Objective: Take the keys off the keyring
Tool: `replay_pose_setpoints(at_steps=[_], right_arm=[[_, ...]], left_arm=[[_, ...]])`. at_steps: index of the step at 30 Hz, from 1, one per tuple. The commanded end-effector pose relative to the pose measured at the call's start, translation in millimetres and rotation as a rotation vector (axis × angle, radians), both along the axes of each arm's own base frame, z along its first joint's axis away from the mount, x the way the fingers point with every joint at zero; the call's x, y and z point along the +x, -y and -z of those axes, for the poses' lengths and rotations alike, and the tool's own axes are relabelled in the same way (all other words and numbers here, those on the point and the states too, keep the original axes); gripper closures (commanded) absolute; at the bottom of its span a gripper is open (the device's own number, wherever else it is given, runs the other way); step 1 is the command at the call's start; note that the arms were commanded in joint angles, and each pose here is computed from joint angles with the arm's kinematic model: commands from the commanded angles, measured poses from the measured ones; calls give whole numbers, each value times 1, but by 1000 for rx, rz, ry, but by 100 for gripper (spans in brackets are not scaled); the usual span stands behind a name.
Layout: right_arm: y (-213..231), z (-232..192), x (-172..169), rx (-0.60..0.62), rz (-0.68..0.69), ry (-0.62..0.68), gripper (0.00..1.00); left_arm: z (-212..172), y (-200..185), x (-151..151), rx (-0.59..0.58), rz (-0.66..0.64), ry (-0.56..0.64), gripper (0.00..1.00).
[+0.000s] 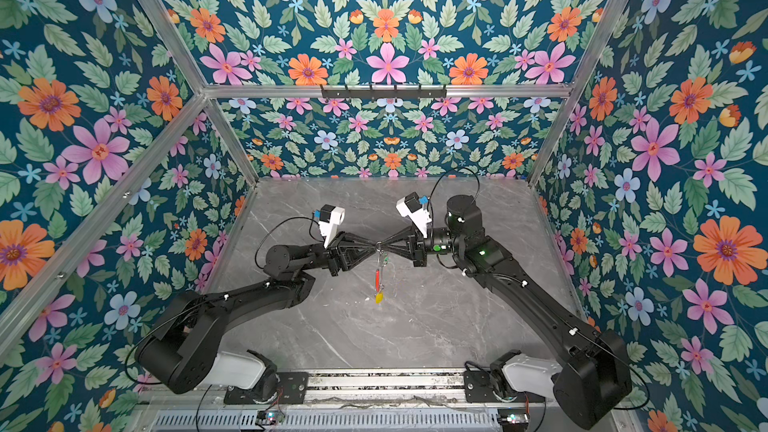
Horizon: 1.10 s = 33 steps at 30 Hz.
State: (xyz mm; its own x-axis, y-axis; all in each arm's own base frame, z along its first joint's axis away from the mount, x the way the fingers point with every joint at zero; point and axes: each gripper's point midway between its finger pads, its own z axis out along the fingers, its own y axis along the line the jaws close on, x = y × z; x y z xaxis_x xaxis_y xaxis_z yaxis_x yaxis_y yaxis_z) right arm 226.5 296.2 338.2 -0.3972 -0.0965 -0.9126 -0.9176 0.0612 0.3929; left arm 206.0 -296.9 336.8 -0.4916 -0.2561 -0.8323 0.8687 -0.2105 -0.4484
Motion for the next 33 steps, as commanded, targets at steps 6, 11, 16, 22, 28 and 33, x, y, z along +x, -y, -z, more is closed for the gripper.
replay_pose_setpoints(at_steps=[6,11,16,22,28,33], right_arm=[[-3,-6,1,7,4,36,100],[-5,-4,1,4,8,33,100],[0,-8,5,16,75,37,95],[15,-25,6,60,198,96,57],[32,-37,6,118,312,127,54],[45,-32,12,132,413,141,61]], left_arm=[[-4,1,-2,-4,-6,29,84],[-6,1,-1,-10,-17,32,96],[-8,0,3,1,-72,39,100],[-6,4,6,70,-168,72,100],[-12,4,5,104,-253,101,100],[-14,8,0,151,-304,130,100]])
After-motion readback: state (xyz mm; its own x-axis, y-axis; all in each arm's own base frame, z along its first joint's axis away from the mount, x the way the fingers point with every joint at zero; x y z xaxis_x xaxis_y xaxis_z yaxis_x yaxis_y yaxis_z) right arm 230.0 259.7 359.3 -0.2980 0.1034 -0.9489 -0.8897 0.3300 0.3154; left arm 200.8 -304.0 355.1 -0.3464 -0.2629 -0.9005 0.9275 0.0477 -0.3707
